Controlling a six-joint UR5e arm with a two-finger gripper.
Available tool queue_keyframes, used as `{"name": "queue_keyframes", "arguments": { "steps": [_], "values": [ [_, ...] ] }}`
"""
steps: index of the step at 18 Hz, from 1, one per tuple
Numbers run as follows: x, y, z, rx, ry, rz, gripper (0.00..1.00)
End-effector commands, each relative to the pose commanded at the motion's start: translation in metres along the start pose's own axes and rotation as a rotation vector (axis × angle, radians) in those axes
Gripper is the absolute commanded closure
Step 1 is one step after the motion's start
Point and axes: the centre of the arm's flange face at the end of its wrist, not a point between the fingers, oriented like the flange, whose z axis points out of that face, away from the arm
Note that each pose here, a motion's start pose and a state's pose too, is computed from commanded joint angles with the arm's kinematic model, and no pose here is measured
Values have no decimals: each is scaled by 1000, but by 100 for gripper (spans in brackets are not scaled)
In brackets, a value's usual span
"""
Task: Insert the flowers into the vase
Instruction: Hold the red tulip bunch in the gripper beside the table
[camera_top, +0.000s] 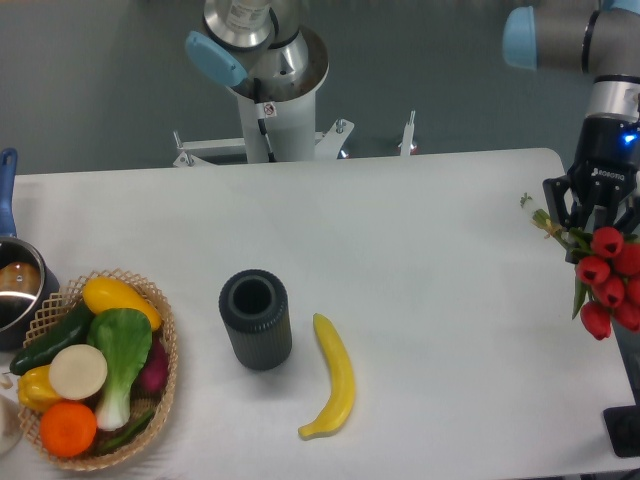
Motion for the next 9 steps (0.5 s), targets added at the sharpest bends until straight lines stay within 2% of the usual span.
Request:
{"name": "queue_keyframes", "arguments": {
  "steps": [9],
  "values": [
    [7, -4, -2, 14, 11, 9, 75]
  ]
}}
